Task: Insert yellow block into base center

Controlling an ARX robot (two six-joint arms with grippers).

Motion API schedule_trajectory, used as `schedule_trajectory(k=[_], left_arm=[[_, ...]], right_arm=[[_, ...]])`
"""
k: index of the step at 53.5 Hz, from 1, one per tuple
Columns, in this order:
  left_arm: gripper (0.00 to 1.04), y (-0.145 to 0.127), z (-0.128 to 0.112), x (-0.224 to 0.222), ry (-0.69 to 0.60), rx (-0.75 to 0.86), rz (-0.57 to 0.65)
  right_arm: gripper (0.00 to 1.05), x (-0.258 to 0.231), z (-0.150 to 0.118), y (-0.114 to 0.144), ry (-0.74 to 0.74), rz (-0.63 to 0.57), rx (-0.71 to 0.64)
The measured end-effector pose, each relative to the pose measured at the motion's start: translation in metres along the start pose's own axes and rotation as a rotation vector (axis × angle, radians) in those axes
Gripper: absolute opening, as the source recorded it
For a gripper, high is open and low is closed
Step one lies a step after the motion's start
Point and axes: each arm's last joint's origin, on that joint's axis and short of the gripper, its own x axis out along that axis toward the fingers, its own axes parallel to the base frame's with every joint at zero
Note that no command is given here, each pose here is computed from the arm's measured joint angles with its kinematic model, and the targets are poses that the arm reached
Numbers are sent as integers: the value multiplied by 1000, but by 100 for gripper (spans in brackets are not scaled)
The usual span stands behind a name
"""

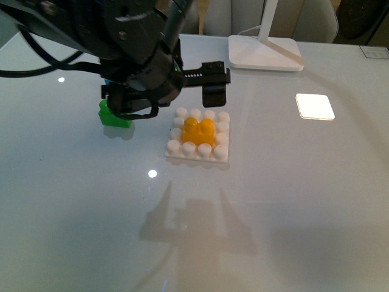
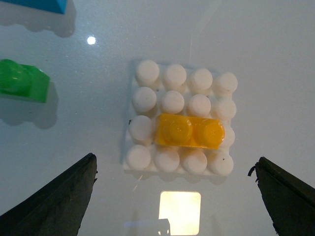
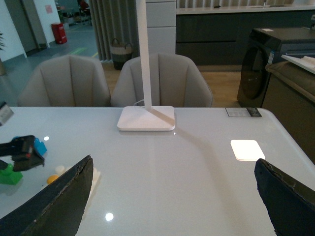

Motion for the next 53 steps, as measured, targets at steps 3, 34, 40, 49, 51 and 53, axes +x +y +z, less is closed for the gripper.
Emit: schedule_trajectory(k=[3, 34, 40, 49, 51, 53], left_arm=[[97, 8, 1, -21, -33, -14, -25], [41, 112, -46, -177, -904, 127, 145], [23, 126, -62, -187, -885, 138, 168], [3, 136, -79, -203, -878, 150, 160], [3, 139, -84, -209, -880, 151, 159], [3, 142, -89, -213, -879, 151, 160]], right_arm=[[96, 0, 0, 0, 0, 0, 0], [96, 0, 0, 0, 0, -2, 0], [96, 0, 0, 0, 0, -2, 0], [96, 0, 0, 0, 0, -3, 0], [96, 0, 0, 0, 0, -2, 0], [96, 0, 0, 0, 0, -2, 0]])
